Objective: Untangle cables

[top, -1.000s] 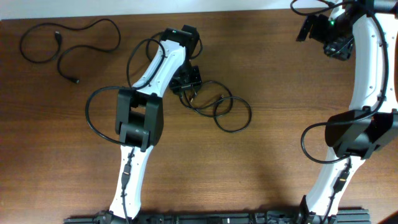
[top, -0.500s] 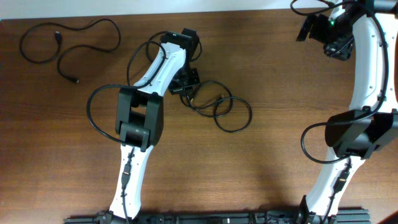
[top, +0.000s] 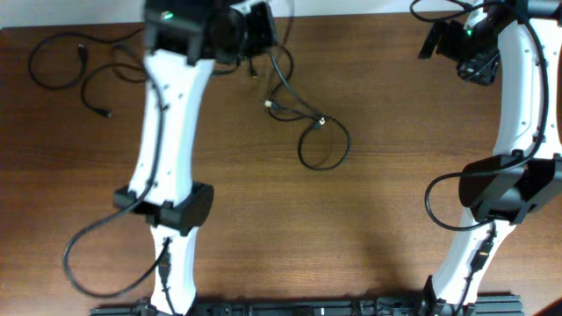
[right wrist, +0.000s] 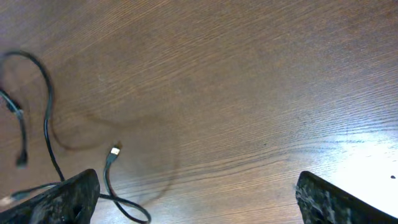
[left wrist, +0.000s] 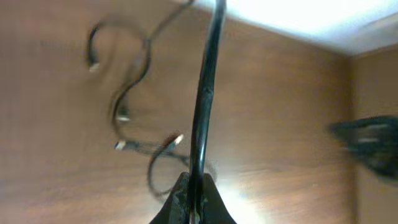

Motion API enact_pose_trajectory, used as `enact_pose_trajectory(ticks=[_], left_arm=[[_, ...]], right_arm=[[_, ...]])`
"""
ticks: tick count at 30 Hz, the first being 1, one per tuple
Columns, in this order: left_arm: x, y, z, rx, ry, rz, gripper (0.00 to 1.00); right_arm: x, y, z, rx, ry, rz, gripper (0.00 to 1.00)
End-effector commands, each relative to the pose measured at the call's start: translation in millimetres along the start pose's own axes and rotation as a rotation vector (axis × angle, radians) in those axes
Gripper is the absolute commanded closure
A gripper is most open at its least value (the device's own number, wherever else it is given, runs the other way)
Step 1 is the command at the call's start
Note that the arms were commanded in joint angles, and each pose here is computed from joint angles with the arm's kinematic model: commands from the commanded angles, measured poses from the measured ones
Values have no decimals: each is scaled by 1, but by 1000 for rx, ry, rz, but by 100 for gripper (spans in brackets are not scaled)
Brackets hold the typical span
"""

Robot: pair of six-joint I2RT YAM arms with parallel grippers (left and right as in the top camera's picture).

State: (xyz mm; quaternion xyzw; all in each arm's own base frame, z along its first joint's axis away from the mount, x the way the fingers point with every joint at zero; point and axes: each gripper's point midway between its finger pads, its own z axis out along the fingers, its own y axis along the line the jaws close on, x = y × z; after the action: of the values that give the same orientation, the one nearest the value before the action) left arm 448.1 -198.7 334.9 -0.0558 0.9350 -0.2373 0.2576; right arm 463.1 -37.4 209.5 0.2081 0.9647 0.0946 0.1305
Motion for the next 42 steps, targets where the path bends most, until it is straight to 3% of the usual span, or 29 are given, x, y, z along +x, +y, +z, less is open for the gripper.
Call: enact_pose_trajectory(ticks=[1, 7, 11, 12, 15, 24, 30, 32, 34, 36, 39, 42], left_arm=[[-30, -28, -71, 143, -199, 55, 100], [-68, -61, -145, 286, -468, 121, 100], [-59, -71, -145, 349, -419, 141, 100], [-66, -63, -145, 305, -454, 125, 100], [-90, -48, -164, 397, -480, -166, 100], [-104, -36, -177, 416, -519, -138, 100], [-108, -92, -221, 824, -384, -367, 100], [-116, -100, -237, 889, -423, -361, 100], [-119, -94, -237, 853, -473, -298, 100], [-124, -67, -222, 710, -536, -241, 100], [-123, 27, -182, 313, -578, -513, 100], [-107, 123, -183, -149, -684, -593, 100]], right_arm=[[0, -3, 1, 14, -1, -8, 2], [0, -3, 1, 14, -1, -8, 2], [0, -3, 1, 14, -1, -8, 2], [0, -3, 1, 14, -1, -8, 2], [0, -3, 1, 14, -1, -8, 2], [0, -3, 1, 14, -1, -8, 2], [0, -3, 1, 14, -1, -8, 2], [0, -3, 1, 14, -1, -8, 2], [0, -3, 1, 14, -1, -8, 2], [0, -3, 1, 14, -1, -8, 2], [0, -3, 1, 14, -1, -8, 2], [0, -3, 1, 14, -1, -8, 2]])
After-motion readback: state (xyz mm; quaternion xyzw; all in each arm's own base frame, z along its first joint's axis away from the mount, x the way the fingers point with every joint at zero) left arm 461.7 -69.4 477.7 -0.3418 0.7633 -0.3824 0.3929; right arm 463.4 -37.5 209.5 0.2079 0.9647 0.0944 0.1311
